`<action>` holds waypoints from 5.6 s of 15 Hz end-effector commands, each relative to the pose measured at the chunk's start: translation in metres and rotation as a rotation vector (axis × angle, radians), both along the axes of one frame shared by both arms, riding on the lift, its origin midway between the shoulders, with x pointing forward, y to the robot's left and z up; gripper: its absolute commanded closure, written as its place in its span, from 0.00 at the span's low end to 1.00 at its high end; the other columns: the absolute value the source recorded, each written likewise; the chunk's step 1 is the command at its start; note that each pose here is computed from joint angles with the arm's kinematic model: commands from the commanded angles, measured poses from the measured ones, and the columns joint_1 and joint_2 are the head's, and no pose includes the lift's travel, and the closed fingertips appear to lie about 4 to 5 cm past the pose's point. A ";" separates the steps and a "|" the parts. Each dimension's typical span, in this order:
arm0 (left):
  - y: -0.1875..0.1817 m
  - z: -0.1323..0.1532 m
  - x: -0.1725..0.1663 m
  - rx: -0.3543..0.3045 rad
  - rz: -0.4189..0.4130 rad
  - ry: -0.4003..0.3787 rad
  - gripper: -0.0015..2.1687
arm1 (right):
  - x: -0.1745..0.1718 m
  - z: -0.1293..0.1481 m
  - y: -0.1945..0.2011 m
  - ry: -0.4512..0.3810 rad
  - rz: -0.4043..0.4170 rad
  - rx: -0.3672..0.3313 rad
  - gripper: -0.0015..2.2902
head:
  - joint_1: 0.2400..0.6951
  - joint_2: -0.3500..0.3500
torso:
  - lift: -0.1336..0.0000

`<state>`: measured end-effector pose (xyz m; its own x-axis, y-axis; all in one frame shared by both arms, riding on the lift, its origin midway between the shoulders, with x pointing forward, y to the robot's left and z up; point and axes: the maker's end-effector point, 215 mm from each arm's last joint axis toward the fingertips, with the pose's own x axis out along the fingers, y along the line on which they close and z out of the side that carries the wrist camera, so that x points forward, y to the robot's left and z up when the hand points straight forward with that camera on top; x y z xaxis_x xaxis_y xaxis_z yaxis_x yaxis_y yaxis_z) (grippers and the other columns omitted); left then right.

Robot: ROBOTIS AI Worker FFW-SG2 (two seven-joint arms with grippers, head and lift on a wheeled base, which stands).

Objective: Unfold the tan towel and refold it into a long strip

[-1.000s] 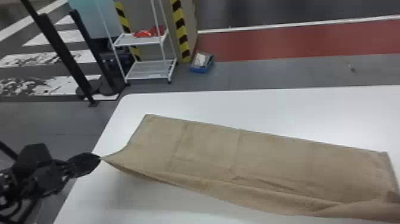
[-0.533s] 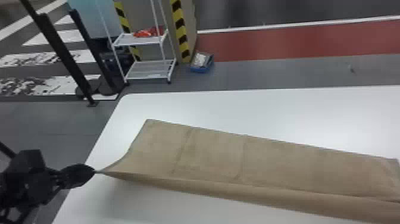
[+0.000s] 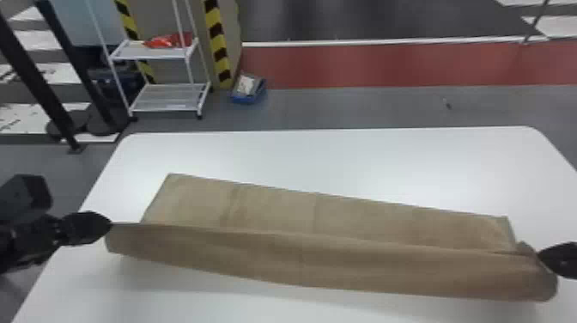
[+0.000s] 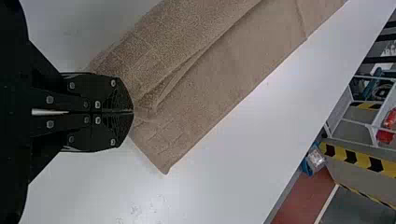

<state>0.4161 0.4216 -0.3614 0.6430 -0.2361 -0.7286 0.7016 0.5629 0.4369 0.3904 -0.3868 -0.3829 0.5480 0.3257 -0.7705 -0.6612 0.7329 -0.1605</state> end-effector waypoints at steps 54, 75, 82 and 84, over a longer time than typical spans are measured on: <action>-0.038 -0.039 0.173 0.063 0.001 0.153 0.66 | 0.118 -0.018 -0.033 0.131 -0.062 -0.161 0.51 | 1.00 0.44 | 0.06; -0.034 -0.035 0.175 0.070 -0.003 0.142 0.66 | 0.142 -0.025 -0.057 0.063 -0.147 -0.294 0.00 | 1.00 0.44 | 0.06; -0.028 -0.033 0.171 0.007 0.065 0.036 0.00 | 0.106 0.000 -0.080 -0.007 -0.244 -0.297 0.02 | 1.00 0.41 | 0.06; -0.018 -0.023 0.165 -0.037 0.100 -0.011 0.00 | 0.069 0.011 -0.104 -0.035 -0.285 -0.300 0.02 | 1.00 0.40 | 0.06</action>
<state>0.5860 0.3996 -0.3907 0.6504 -0.1862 -0.7364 0.6581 0.6223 0.4238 0.4825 -0.4765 -0.3811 0.5922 -0.0603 -0.8036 -0.4569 0.7962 -0.3965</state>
